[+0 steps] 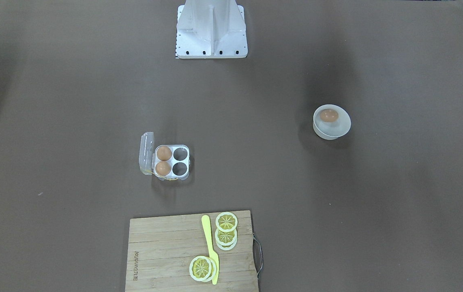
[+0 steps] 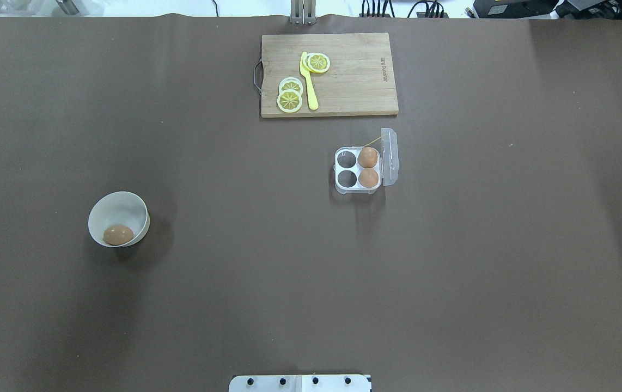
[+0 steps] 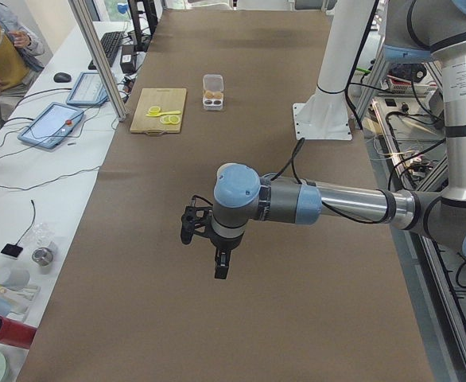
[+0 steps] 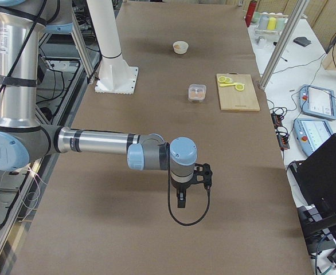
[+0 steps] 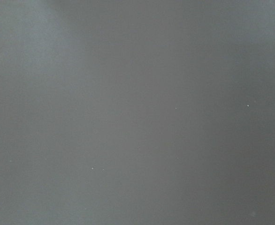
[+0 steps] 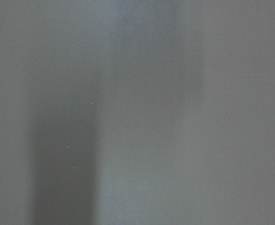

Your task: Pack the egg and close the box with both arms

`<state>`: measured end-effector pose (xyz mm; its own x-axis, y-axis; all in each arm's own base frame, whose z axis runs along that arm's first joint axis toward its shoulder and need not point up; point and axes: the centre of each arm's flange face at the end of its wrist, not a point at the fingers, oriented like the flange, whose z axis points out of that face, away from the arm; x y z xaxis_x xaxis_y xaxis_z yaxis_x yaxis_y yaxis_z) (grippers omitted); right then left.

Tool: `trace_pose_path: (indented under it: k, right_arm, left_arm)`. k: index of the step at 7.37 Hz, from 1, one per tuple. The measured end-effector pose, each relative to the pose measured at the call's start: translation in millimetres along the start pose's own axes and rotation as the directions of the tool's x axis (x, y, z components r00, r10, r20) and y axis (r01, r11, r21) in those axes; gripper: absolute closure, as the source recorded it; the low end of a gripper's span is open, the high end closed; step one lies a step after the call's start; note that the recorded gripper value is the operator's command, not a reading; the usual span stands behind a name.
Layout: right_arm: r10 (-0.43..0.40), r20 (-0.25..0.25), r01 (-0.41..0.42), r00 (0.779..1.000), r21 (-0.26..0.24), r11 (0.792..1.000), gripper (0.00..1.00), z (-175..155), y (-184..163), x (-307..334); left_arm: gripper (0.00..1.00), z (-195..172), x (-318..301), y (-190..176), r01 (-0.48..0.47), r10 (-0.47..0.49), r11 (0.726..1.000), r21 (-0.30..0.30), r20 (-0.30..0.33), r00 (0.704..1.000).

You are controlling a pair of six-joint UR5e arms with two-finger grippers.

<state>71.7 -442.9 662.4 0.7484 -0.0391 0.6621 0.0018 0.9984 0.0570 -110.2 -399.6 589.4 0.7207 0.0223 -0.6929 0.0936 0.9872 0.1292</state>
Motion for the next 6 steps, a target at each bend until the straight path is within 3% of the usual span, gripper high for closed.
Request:
trace_pose_path:
  k: [3, 6]
  right_arm:
    - [-0.002, 0.006, 0.002, 1.0, 0.003, 1.0, 0.0, -0.9, -0.9, -2.7]
    - [0.003, 0.048, -0.003, 0.999, 0.003, 1.0, 0.0, -1.1, -1.2, -7.4]
  left_arm:
    - [0.02, -2.9, 5.0, -0.5, -0.008, 0.008, 1.0, 0.012, -0.022, 1.0]
    - [0.02, -6.7, 8.9, -3.7, -0.035, 0.036, 0.999, 0.041, -0.023, 0.999]
